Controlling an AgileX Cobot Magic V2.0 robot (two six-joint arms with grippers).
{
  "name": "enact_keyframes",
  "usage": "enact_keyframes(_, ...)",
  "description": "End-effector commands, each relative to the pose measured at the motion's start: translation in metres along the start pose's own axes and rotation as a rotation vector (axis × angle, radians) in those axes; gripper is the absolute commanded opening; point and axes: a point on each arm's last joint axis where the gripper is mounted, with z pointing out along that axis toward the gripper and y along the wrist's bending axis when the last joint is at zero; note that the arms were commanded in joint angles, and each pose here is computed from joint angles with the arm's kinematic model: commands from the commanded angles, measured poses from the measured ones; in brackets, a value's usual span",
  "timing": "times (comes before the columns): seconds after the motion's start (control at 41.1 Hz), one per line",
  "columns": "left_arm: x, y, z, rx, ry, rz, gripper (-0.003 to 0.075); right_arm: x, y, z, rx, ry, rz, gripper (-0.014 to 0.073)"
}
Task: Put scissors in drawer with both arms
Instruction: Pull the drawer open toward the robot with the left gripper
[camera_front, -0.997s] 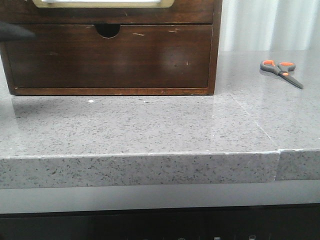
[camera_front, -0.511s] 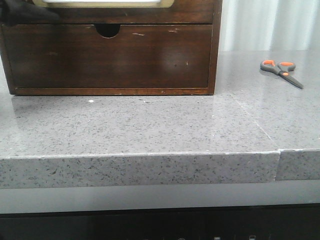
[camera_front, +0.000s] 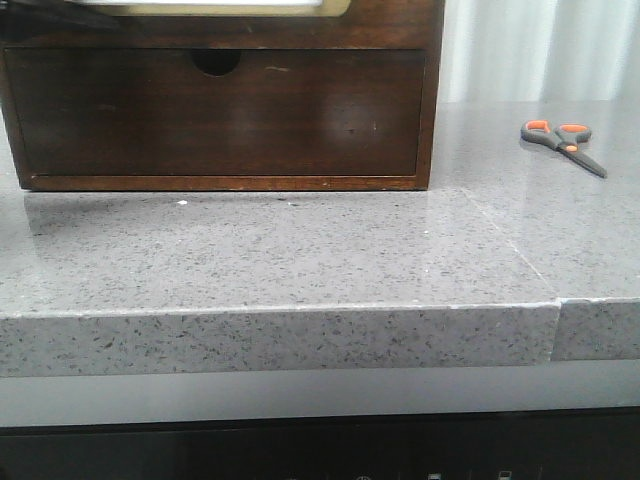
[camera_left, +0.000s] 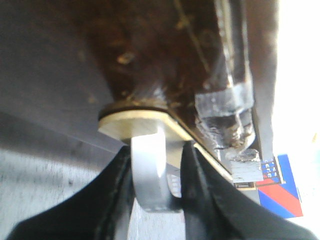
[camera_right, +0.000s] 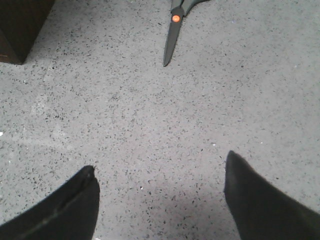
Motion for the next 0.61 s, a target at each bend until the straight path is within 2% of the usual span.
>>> enact_keyframes(0.0,0.012,-0.029,-0.019,0.148,0.006,0.060,0.0118,-0.016,-0.002,-0.007,0.018,-0.104,-0.014,0.0549)
enact_keyframes(0.268,0.060,-0.027,-0.060,0.194,0.032,0.075,0.0118,-0.016,-0.002,-0.007,0.018,-0.104,-0.014,0.0549)
enact_keyframes(0.438,0.074,-0.027,-0.075,0.199,0.006,0.099,0.0123,-0.016,-0.002,-0.007,0.018,-0.104,-0.014,0.0549)
enact_keyframes(0.487,0.074,-0.027,-0.075,0.188,-0.004,0.102,0.0143,-0.016,-0.002,-0.007,0.018,-0.104,-0.014,0.0549)
enact_keyframes(0.584,0.073,-0.025,-0.075,0.175,-0.011,0.102,0.0272,-0.016,-0.002,-0.007,0.018,-0.104,-0.014,0.0549)
